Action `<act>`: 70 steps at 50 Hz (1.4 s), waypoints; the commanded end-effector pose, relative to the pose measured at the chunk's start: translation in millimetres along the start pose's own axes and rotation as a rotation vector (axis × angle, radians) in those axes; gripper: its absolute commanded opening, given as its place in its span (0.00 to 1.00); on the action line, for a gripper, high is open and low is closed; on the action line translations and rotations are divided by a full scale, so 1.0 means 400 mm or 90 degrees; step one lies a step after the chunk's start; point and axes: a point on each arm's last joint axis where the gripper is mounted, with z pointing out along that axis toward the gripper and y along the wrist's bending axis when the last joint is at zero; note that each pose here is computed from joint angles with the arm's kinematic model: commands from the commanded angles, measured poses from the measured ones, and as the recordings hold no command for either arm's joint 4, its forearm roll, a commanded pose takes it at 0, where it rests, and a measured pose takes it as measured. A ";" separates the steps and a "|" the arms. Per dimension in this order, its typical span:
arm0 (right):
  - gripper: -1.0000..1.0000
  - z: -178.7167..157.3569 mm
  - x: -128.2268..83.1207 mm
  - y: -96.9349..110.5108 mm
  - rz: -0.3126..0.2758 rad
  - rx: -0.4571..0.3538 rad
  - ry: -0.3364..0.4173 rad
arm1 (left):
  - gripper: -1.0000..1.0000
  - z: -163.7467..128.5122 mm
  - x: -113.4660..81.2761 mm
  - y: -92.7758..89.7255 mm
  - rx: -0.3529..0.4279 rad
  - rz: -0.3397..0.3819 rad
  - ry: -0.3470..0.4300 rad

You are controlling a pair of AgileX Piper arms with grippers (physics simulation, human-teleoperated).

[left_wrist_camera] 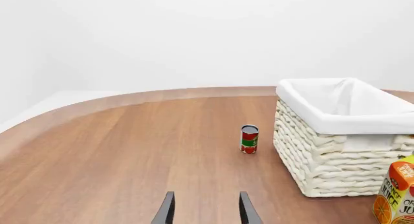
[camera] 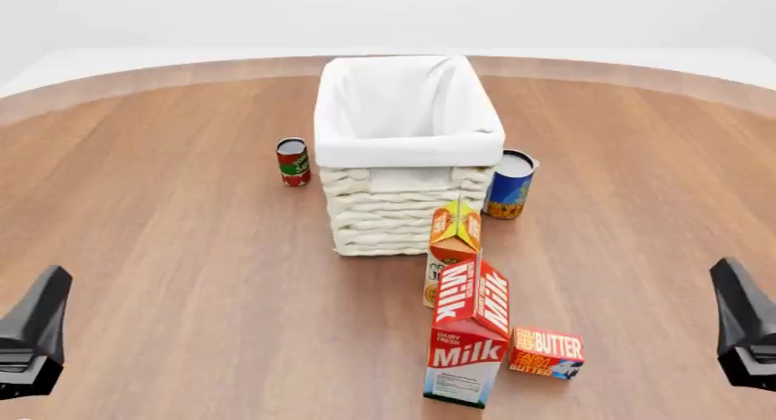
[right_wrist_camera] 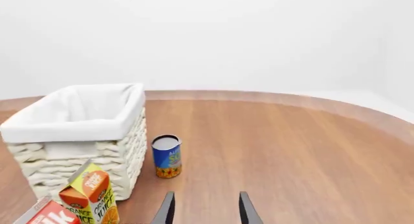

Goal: Pick up the butter and put it in the basket.

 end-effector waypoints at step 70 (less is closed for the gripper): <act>1.00 0.033 -0.096 0.210 -0.597 -0.706 0.204 | 1.00 0.000 0.000 0.000 0.000 0.000 0.000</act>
